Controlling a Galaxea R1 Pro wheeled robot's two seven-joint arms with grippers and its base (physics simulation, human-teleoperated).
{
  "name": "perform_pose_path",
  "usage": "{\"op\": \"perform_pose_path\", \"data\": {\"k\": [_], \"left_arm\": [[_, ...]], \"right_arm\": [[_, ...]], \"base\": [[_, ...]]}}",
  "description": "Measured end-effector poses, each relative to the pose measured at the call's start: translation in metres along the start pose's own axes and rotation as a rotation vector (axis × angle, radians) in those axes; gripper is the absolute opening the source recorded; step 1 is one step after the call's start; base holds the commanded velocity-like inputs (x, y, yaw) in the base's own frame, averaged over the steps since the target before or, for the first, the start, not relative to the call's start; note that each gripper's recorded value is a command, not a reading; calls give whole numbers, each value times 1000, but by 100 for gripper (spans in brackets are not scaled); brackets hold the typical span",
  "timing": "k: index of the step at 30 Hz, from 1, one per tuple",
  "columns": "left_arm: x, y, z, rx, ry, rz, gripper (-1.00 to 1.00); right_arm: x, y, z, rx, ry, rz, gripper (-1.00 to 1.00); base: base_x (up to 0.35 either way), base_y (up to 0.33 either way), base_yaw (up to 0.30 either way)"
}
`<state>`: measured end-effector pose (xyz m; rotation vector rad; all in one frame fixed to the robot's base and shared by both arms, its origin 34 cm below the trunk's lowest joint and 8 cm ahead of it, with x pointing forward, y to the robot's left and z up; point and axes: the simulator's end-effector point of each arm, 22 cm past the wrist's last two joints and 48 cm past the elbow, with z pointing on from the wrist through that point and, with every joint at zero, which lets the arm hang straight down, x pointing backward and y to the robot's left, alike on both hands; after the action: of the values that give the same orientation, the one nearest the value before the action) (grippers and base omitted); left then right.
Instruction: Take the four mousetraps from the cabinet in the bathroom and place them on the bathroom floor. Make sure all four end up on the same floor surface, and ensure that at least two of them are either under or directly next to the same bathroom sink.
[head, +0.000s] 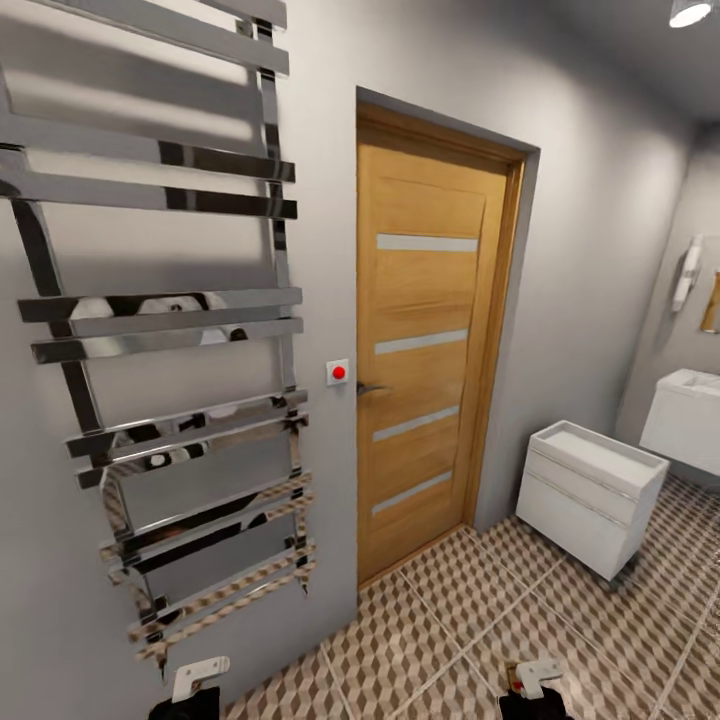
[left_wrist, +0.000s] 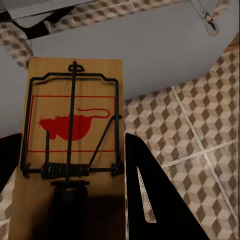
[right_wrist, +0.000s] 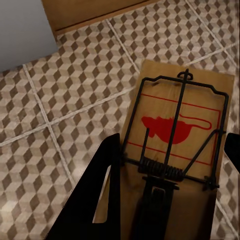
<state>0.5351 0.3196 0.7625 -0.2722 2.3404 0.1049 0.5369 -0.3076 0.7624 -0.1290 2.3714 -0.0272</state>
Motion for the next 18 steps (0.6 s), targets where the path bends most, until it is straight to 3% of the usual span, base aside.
{"op": "perform_pose_path", "data": {"k": [18], "left_arm": [[-2, 0, -1, 1, -4, -1, -100]], "right_arm": [[-2, 0, -1, 0, -4, 0, -100]], "base": [[0, 0, -277]]}}
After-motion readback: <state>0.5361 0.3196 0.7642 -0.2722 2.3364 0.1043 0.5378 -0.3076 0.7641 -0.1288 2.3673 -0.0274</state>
